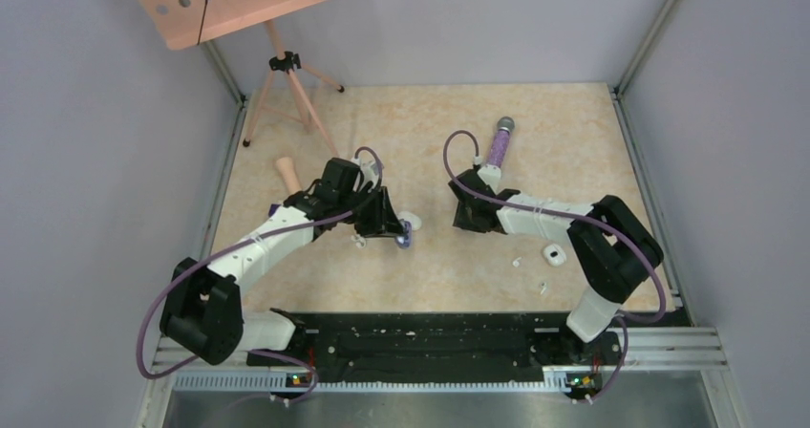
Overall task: Insert the wireless bluetooth earbuds into the charging case
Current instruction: Pick up the earbud from the center of the board.
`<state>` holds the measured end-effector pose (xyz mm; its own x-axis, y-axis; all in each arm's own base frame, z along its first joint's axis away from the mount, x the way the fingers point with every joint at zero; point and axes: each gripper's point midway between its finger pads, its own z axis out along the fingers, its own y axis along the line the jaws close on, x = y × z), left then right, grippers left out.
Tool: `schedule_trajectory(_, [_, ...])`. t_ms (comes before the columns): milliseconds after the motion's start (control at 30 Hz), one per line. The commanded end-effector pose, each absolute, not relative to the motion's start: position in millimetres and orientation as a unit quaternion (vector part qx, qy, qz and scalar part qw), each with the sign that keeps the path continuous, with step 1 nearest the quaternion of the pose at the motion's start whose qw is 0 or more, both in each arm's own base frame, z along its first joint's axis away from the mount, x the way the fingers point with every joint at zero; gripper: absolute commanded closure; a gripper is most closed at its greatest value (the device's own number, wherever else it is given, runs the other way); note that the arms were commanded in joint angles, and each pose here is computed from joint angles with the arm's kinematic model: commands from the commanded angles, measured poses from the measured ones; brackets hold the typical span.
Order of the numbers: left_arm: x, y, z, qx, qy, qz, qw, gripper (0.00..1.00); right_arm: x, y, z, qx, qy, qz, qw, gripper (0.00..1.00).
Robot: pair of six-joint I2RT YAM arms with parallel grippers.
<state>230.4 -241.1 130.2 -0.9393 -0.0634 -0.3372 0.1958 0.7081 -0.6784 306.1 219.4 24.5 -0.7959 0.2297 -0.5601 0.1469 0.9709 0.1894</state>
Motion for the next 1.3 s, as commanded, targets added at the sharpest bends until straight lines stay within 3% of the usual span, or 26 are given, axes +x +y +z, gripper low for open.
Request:
schedule_trajectory(0, [230.7, -242.5, 142.0, 0.050, 0.900, -0.388, 0.191, 1.00, 308.0, 227.7, 37.5, 0.068, 0.945, 0.076, 0.309, 0.66])
schedule_trajectory(200, [236.5, -248.6, 132.7, 0.053, 0.900, -0.393, 0.181, 1.00, 302.0, 226.9, 61.0, 0.041, 0.939, 0.105, 0.325, 0.66])
schedule_trajectory(567, [247.3, -282.4, 131.4, 0.063, 0.901, -0.424, 0.064, 1.00, 279.1, 231.6, 95.2, -0.023, 0.926, 0.177, 0.332, 0.66])
schedule_trajectory(1267, [256.0, -322.8, 154.6, 0.096, 0.863, -0.495, -0.022, 1.00, 254.6, 254.9, 155.6, -0.113, 0.885, 0.274, 0.359, 0.67])
